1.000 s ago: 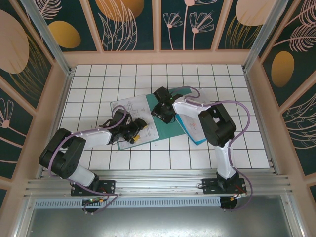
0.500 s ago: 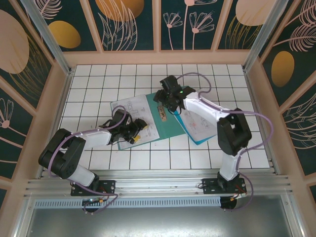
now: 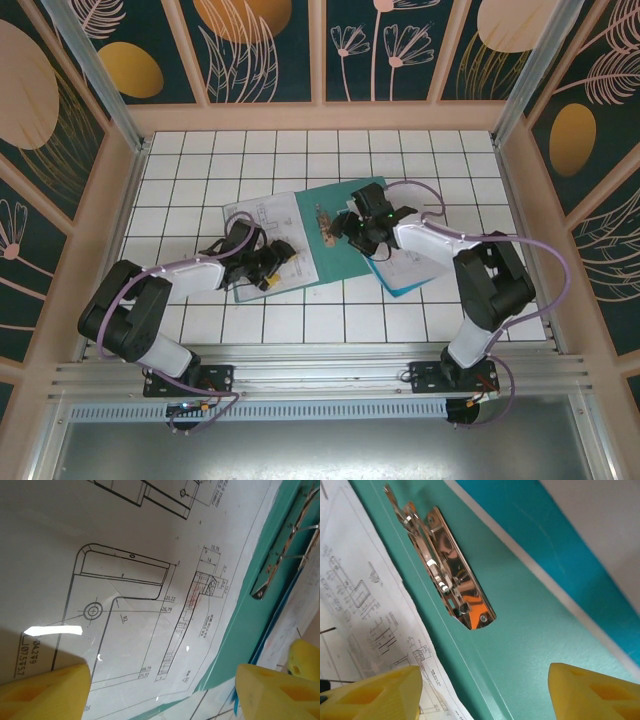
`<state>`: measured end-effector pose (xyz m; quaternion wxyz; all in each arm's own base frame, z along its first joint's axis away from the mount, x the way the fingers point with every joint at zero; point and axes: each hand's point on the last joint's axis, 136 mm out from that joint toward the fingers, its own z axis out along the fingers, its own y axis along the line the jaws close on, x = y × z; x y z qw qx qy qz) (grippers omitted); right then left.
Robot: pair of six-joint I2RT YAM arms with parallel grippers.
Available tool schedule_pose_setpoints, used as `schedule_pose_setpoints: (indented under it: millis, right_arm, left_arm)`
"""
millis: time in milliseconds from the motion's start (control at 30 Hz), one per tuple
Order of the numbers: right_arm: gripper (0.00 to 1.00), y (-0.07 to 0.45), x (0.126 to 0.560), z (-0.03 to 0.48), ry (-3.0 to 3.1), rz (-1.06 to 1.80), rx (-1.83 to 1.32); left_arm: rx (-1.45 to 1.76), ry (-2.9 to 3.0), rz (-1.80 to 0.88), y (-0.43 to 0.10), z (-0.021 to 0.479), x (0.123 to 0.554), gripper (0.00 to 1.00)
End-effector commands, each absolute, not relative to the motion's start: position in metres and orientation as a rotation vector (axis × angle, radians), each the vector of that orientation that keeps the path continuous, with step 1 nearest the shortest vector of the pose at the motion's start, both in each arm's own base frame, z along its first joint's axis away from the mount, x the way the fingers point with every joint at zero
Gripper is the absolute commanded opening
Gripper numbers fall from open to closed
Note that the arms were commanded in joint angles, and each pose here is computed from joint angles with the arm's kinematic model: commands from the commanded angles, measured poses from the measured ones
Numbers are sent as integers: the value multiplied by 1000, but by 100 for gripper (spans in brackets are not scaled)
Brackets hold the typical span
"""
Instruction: Put the files into the folder
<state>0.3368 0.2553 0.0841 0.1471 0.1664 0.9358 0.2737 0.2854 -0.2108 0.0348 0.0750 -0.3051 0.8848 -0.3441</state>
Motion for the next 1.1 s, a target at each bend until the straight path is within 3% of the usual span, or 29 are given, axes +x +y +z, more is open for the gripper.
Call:
schedule_pose_setpoints:
  millis: [0,267,400,667,767,1067]
  right_arm:
    - [67,249,353,124,2571,911,398]
    - [64,166,357,101,2623,832,568]
    - [63,125,353,80,2647,823,711]
    - [63,97,343,47,2688,801,847]
    - [63,95,339,38,2699,792,870]
    - [62,97,327,19,2757,801,867]
  left_arm:
    - [-933,2710,-840,-181,17,287,77]
    - [-826,2649,-901,-195,57,329,79]
    - [-664,2673,-1074,-252,91,331,79]
    - [-368,2889,-1306,-371,82,280,67]
    - [-338,2940,-1328,-388,73,263,63]
    - [-281,3046,-1372,-417,56,213,65]
